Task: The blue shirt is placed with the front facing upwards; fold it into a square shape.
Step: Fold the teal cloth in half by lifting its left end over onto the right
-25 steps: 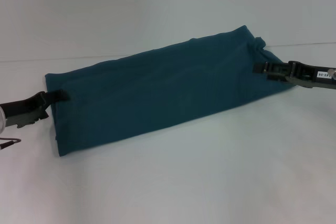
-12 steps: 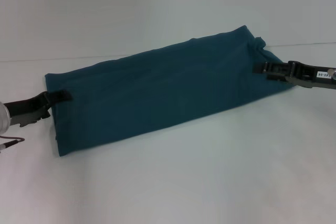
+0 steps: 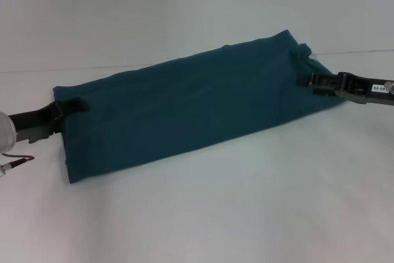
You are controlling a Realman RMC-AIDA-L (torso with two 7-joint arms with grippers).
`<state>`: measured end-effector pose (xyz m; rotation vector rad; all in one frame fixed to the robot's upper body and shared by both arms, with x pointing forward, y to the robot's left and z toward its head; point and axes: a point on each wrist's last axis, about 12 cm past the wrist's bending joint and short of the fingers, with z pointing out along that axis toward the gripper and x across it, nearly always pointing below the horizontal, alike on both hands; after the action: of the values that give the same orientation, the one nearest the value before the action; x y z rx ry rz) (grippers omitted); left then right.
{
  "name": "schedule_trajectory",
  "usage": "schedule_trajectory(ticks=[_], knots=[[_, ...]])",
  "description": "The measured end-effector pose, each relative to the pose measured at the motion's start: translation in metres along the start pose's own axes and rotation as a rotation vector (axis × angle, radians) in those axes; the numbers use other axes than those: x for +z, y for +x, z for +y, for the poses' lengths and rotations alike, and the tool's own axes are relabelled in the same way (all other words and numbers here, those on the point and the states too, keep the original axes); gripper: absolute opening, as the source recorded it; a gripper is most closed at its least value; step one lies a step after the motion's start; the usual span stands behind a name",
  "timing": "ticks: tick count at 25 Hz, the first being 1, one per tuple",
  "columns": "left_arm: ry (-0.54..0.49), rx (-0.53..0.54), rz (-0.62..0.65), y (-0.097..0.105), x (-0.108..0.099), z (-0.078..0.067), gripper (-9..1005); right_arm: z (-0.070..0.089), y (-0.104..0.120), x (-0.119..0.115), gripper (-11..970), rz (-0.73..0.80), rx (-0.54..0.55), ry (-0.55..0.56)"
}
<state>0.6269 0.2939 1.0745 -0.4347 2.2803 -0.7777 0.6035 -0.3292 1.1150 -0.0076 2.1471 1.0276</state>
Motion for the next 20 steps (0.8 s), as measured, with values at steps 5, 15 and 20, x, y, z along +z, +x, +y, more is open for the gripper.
schedule_trajectory(ticks=[5, 15, 20], knots=[[0.032, -0.007, 0.012, 0.0, -0.003, -0.003, 890, -0.002, -0.002, -0.003, 784, 0.006, -0.002, 0.013], [0.201, -0.044, 0.103, 0.01, -0.02, -0.02, 891, -0.008, -0.013, -0.015, 784, 0.003, 0.004, 0.04], [0.156, -0.119, 0.05, 0.009, -0.018, -0.009, 888, -0.008, -0.013, -0.015, 784, 0.0, 0.001, 0.044]])
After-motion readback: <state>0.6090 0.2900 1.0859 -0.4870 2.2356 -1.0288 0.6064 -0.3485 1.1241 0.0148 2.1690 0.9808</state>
